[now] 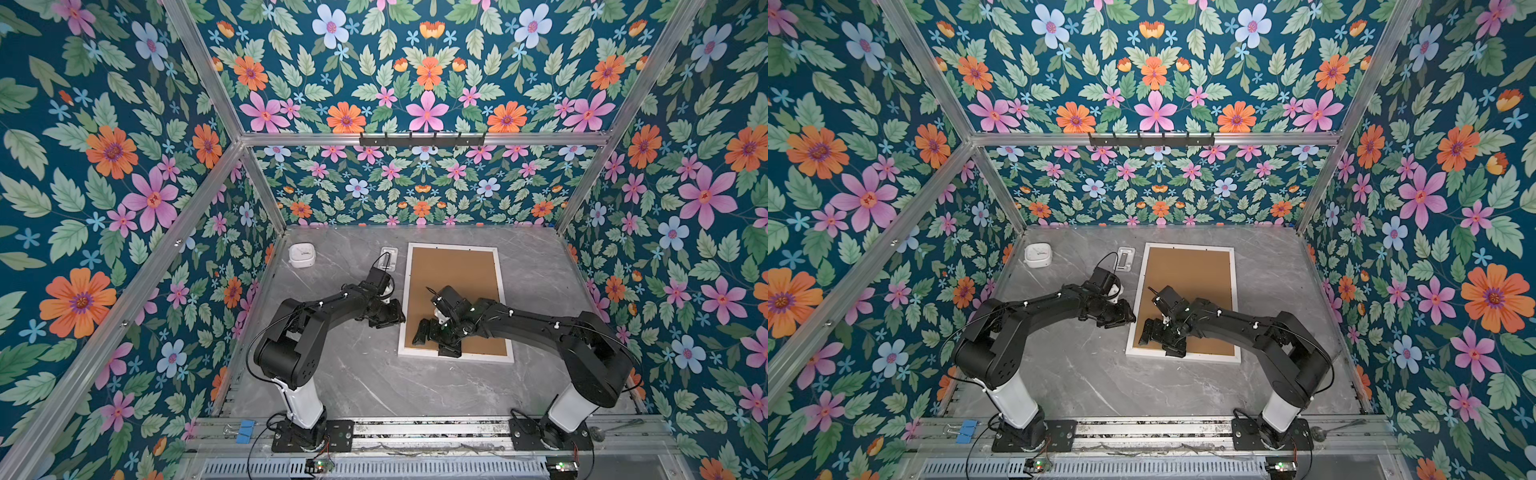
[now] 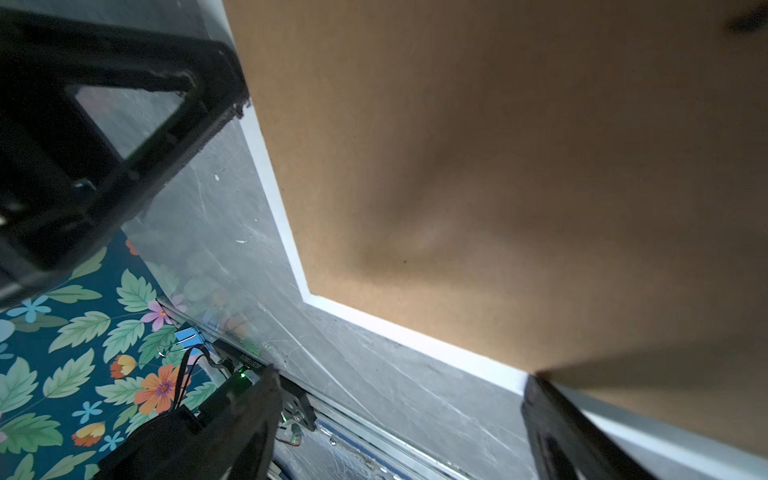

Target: Put the photo into the frame

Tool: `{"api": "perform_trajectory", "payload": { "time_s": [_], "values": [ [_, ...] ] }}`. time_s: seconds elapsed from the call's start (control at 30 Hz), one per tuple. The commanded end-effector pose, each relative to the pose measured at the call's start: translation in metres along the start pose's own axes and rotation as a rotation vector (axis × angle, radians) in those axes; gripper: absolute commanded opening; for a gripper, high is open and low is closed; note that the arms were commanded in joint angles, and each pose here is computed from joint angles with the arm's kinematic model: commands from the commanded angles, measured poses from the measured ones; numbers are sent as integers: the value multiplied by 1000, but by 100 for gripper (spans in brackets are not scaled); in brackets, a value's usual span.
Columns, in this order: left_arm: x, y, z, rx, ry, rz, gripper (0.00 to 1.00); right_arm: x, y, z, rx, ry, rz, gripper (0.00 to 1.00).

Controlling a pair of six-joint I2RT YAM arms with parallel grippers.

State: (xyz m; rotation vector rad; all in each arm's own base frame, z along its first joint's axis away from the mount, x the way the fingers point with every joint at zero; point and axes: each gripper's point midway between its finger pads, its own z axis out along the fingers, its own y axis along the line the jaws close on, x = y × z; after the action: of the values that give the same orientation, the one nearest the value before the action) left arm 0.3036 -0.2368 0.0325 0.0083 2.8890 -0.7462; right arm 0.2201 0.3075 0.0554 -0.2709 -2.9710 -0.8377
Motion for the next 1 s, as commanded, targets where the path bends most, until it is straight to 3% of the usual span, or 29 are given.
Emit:
{"api": "perform_trajectory", "payload": {
  "time_s": [0.0, 0.27, 0.53, 0.97],
  "values": [
    [16, 13, 1, -61, 61, -11, 47, -18, -11, 6, 45, -94, -11, 91],
    [-14, -1, -8, -62, -4, 22, 47, -14, -16, 9, 44, -75, -12, 91],
    [-81, -22, -21, -64, -86, 95, 48, -9, -23, 13, 54, -54, -17, 90],
    [-168, -39, 1, -59, -242, 221, 51, -7, -31, 17, 72, -48, -7, 90]
  ]
}}
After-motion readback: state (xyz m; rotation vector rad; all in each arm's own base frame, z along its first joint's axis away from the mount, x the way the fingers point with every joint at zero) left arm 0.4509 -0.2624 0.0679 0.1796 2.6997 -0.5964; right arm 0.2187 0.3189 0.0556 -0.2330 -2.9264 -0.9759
